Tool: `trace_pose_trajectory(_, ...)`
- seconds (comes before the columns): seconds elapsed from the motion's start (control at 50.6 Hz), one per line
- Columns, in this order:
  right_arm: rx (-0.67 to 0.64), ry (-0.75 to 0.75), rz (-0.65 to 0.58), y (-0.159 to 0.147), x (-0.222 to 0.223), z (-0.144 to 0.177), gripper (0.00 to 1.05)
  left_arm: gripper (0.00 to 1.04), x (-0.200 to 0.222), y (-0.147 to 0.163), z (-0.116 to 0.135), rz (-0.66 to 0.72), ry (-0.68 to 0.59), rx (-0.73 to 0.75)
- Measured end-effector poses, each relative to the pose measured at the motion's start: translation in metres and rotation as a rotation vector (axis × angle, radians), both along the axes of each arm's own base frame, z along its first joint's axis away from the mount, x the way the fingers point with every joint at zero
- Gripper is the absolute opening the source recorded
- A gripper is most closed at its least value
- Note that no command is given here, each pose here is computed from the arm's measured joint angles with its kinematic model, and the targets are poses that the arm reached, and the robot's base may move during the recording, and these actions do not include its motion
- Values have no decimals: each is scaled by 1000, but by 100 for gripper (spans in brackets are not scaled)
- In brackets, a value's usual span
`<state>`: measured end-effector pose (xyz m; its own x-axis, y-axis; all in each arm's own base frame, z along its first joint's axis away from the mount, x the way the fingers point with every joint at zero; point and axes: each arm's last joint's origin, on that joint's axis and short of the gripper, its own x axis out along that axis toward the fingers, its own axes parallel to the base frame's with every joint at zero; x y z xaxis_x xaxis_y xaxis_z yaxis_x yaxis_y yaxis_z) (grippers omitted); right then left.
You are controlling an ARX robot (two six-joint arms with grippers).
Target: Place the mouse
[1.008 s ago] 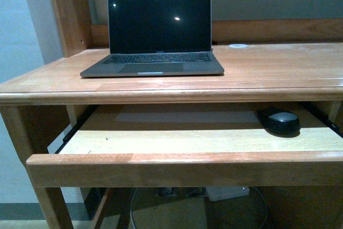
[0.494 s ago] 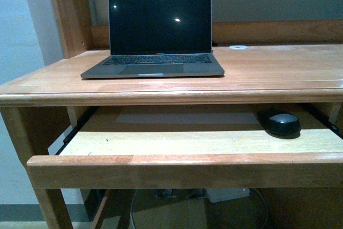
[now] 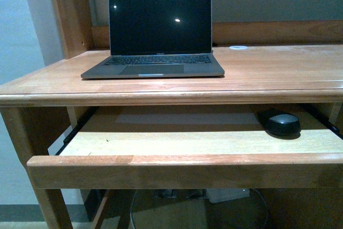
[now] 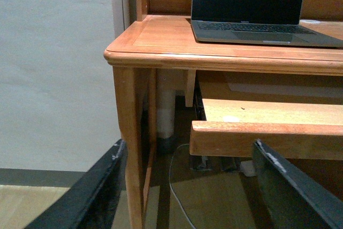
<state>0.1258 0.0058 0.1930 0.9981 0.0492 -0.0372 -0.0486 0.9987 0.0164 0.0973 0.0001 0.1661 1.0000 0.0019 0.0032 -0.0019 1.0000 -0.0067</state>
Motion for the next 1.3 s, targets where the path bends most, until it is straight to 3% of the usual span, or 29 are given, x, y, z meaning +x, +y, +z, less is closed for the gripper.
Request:
trace_pose_trajectory(0.099,7,12,57,13,26,20,98,96,0,0,0,0,0,0)
trace_pose_trajectory(0.138,10,15,71,18,35,25,98,100,0,0,0,0,0,0)
trace_pose_trajectory(0.296,11,89,96,38,82,32,98,98,0,0,0,0,0,0)
trace_pose_trajectory(0.533,-18,322,71,58,161,9,98,98,0,0,0,0,0,0)
trace_pose_trajectory(0.929,-48,415,-7,70,219,-1,98,98,0,0,0,0,0,0)
trace_pose_trajectory(1.304,16,531,-59,79,283,-34,98,98,0,0,0,0,0,0)
